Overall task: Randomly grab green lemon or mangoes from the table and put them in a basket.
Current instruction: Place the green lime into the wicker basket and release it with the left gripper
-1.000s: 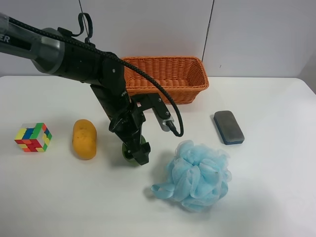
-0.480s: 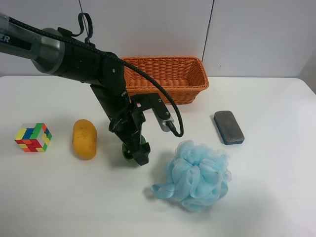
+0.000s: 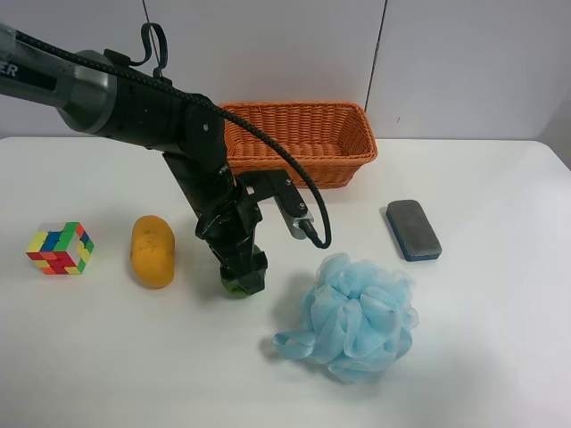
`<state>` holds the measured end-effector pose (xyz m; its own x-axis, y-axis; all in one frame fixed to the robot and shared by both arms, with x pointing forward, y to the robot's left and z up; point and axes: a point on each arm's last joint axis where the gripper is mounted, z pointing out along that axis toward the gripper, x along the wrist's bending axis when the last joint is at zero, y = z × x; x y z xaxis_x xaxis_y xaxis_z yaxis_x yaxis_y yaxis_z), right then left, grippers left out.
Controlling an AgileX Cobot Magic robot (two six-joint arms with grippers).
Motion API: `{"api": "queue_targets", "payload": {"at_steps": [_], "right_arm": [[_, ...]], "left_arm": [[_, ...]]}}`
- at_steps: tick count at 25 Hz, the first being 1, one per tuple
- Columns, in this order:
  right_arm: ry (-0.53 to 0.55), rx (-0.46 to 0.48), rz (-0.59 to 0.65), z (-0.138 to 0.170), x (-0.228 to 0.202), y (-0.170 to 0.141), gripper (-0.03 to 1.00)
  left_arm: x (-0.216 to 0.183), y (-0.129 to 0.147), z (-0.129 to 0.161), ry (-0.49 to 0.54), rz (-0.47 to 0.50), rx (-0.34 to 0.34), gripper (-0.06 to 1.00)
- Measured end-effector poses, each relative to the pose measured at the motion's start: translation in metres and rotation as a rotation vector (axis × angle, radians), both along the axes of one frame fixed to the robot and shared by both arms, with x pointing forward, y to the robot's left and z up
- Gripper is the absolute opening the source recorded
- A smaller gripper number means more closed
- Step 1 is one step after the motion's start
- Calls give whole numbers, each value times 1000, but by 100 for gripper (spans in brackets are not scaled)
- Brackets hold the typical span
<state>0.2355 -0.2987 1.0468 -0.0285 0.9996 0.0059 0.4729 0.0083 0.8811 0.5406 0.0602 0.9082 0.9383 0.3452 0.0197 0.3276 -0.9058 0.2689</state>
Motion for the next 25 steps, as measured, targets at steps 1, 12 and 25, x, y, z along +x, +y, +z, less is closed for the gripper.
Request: {"api": "queue_targets", "payload": {"at_steps": [1, 12, 25], "right_arm": [[0, 0, 0, 0, 0, 0, 99], [0, 0, 0, 0, 0, 0, 99], [0, 0, 0, 0, 0, 0, 99]], "left_arm": [[0, 0, 0, 0, 0, 0, 74], [4, -3, 64, -144, -9, -98, 74], [63, -37, 200, -755, 14, -441, 74]]}}
